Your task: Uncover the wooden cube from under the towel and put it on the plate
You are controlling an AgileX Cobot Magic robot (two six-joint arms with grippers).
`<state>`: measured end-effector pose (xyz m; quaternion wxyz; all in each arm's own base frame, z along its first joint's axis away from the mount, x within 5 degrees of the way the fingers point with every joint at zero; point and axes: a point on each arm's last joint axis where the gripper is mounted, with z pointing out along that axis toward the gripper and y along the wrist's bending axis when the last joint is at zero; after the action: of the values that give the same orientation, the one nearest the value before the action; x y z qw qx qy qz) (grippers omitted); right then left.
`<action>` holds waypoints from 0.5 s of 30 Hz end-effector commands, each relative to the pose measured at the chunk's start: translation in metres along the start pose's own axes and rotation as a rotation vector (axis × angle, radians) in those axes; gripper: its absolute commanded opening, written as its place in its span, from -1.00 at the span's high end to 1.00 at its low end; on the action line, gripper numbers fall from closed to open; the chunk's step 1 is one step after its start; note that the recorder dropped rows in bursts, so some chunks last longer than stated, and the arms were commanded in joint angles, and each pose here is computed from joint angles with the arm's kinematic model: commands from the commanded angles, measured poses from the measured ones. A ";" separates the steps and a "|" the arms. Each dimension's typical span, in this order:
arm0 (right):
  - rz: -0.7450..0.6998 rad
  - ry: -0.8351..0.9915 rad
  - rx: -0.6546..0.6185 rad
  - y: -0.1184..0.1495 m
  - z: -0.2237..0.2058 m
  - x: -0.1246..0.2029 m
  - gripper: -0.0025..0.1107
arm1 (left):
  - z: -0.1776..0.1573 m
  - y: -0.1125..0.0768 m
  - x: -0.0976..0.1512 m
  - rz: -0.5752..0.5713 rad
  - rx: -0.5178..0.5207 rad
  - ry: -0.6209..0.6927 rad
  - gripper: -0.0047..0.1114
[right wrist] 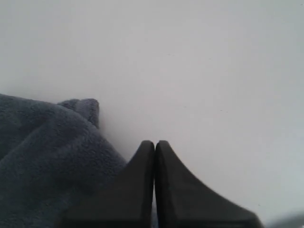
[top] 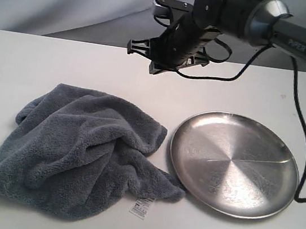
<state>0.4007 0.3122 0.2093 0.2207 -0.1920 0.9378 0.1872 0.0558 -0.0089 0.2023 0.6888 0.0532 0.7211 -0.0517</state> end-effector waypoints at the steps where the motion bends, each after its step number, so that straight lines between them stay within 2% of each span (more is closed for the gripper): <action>1: 0.000 0.006 -0.069 0.018 0.001 -0.007 0.96 | 0.000 0.000 0.001 -0.004 0.005 -0.002 0.92; 10: -0.137 0.028 -0.179 0.080 -0.001 0.008 0.96 | 0.000 0.000 0.001 -0.004 0.005 -0.002 0.92; 15: -0.203 0.091 -0.210 0.104 0.000 0.024 0.96 | 0.000 0.000 0.001 -0.004 0.005 -0.002 0.92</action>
<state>0.3460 0.3879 0.2232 0.1851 -0.2915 0.9038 0.2528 0.0558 -0.0089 0.2023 0.6888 0.0532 0.7211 -0.0517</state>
